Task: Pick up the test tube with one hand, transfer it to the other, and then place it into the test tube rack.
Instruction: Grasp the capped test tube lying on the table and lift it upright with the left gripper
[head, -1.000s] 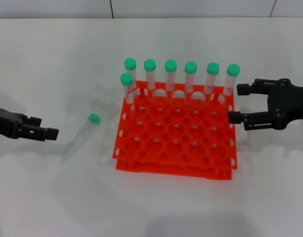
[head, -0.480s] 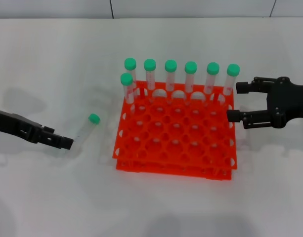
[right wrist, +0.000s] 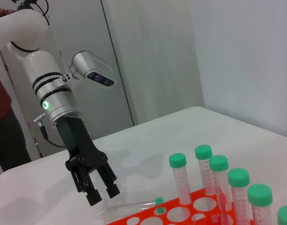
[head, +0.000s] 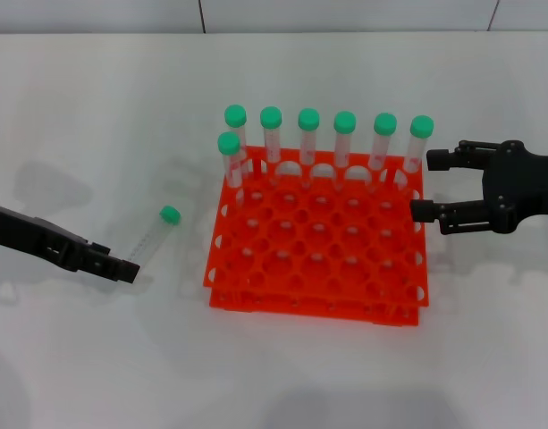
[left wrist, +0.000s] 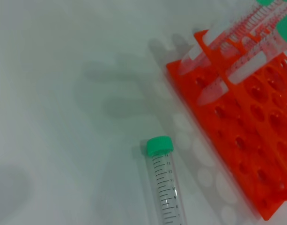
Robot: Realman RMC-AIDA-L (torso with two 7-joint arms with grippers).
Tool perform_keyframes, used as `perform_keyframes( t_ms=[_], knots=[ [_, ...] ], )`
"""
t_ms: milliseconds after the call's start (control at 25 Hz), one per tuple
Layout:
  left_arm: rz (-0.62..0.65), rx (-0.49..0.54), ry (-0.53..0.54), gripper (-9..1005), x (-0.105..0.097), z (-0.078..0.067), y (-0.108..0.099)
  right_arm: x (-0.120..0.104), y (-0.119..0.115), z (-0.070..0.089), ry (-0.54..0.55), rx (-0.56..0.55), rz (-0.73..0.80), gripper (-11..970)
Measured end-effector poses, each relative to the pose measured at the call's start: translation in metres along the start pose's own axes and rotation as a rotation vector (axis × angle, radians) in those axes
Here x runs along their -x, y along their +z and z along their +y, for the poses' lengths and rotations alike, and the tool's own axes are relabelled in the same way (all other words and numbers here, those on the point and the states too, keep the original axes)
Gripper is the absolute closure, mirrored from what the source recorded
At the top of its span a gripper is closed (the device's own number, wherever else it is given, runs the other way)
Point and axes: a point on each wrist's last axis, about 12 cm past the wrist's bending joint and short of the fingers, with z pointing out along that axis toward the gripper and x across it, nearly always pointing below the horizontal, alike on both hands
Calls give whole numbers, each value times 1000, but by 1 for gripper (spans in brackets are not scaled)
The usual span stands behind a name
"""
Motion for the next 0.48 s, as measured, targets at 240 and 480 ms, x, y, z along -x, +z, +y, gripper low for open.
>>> perform_keyframes(
  t_ms=[240,480],
  knots=[
    [30,9,4,274,-2,1,7,0,0,0,-1,-2,0,101],
    [41,19,9,342,-1,1,11,0,0,-1,-1,-4,0,102]
  ],
)
